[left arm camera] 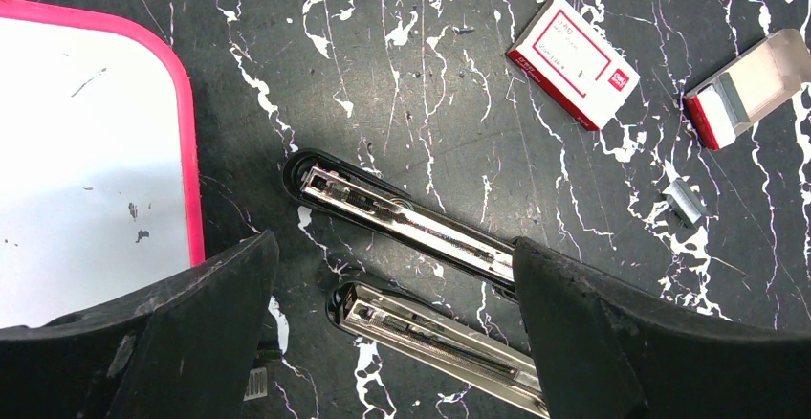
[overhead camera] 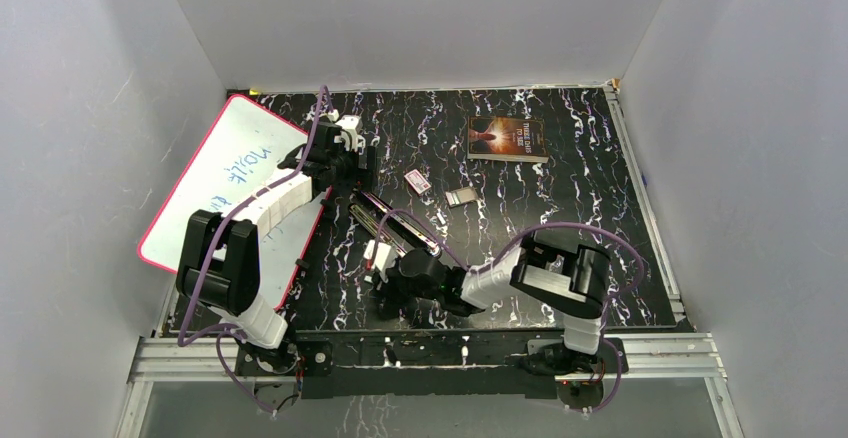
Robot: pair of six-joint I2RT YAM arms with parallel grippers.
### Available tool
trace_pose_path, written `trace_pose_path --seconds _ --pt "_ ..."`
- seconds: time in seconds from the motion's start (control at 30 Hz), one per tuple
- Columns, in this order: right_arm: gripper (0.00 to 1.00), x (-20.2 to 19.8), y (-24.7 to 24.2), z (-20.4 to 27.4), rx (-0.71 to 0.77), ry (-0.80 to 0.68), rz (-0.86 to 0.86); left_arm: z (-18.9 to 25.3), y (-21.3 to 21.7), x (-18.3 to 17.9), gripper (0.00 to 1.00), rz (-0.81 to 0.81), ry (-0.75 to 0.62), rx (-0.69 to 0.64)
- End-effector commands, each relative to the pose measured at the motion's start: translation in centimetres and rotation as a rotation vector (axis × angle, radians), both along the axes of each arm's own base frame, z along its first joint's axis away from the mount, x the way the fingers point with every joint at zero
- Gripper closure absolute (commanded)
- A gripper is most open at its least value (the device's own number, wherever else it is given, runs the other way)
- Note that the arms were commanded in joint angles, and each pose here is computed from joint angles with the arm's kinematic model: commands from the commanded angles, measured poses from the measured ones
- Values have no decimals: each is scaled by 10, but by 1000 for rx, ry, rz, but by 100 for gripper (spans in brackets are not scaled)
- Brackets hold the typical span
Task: Load the staples into the stapler
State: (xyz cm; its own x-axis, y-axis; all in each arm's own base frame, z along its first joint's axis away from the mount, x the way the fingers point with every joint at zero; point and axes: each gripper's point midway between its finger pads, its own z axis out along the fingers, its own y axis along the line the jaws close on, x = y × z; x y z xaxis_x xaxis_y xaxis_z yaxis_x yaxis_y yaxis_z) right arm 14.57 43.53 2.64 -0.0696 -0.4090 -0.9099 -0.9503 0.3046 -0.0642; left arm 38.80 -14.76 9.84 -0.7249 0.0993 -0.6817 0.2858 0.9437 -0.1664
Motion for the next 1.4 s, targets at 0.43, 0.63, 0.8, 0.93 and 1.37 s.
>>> trace_pose_path --seconds 0.43,0.63,0.8,0.93,1.37 --pt "100 32 -36 113 137 -14 -160 26 -1 2 8 -7 -58 -23" --pt "100 58 -83 110 96 65 -346 24 -3 2 8 -12 -48 -33" --pt "100 78 -99 100 43 128 -419 21 -4 2 8 -12 -41 -34" --pt "100 86 -101 91 -9 170 -418 19 -4 2 9 -13 -35 -33" --pt "100 104 -94 86 -21 228 -415 12 -6 2 9 -18 -14 -33"
